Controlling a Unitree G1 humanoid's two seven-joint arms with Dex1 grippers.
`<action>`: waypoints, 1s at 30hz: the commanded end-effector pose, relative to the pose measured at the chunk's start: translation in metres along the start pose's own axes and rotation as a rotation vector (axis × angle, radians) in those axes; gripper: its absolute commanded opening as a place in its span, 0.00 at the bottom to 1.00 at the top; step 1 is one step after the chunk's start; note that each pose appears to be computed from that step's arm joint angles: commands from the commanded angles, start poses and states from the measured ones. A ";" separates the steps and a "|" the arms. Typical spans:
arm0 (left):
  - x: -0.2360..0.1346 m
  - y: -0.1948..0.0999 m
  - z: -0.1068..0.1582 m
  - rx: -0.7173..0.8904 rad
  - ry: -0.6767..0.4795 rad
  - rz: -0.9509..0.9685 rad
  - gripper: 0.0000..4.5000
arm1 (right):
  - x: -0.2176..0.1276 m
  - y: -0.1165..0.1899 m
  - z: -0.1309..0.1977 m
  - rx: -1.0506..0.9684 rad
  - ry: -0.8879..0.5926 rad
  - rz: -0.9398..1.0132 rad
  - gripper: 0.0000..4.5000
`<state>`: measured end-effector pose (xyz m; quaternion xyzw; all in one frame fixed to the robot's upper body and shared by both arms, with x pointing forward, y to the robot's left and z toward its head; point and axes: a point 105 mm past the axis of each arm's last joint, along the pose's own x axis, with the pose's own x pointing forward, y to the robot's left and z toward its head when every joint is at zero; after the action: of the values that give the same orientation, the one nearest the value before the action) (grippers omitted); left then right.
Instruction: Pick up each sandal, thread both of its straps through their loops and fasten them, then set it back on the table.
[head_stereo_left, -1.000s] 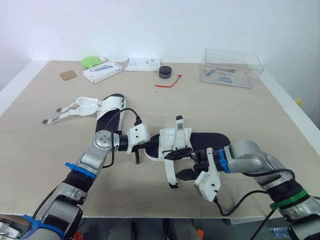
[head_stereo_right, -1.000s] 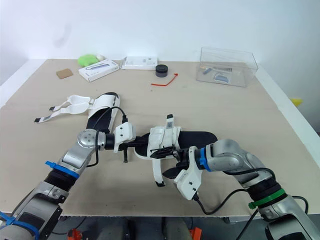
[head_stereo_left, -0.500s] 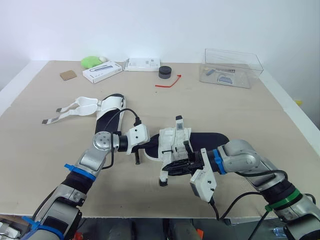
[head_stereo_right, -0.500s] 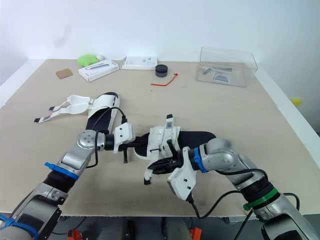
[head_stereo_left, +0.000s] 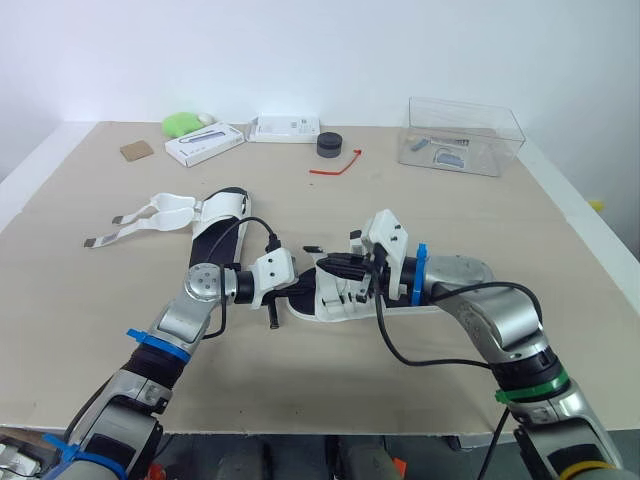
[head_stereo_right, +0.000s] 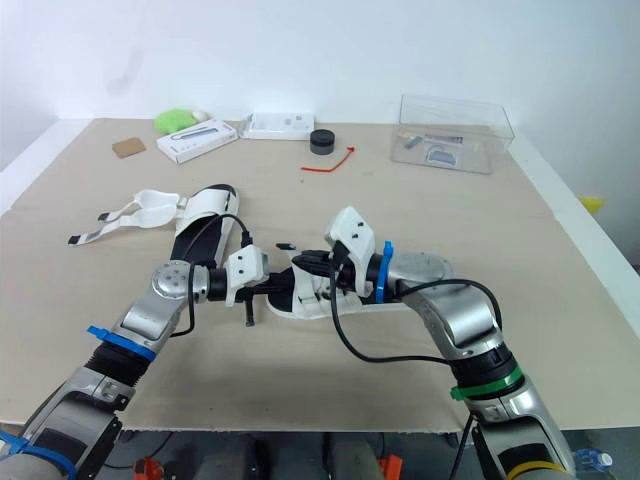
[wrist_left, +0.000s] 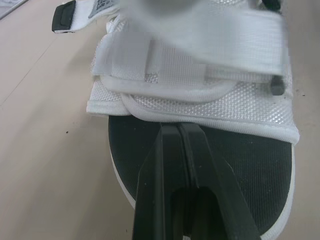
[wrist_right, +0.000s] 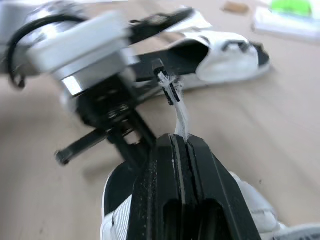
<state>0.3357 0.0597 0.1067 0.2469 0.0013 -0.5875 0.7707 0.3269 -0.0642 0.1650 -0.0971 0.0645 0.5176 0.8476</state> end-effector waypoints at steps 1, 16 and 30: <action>-0.002 -0.010 -0.021 -0.040 0.080 -0.025 0.00 | -0.003 -0.019 0.016 0.052 -0.027 -0.072 0.02; -0.005 -0.011 -0.022 -0.048 0.087 -0.013 0.00 | -0.006 -0.041 0.001 0.128 0.053 -0.205 0.16; -0.005 -0.008 -0.022 -0.044 0.092 -0.017 0.00 | -0.004 -0.042 0.077 -0.196 -0.208 -0.250 0.66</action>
<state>0.3348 0.0638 0.1069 0.2462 0.0065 -0.5829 0.7743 0.3701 -0.0767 0.2134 -0.1458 -0.0281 0.4047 0.9023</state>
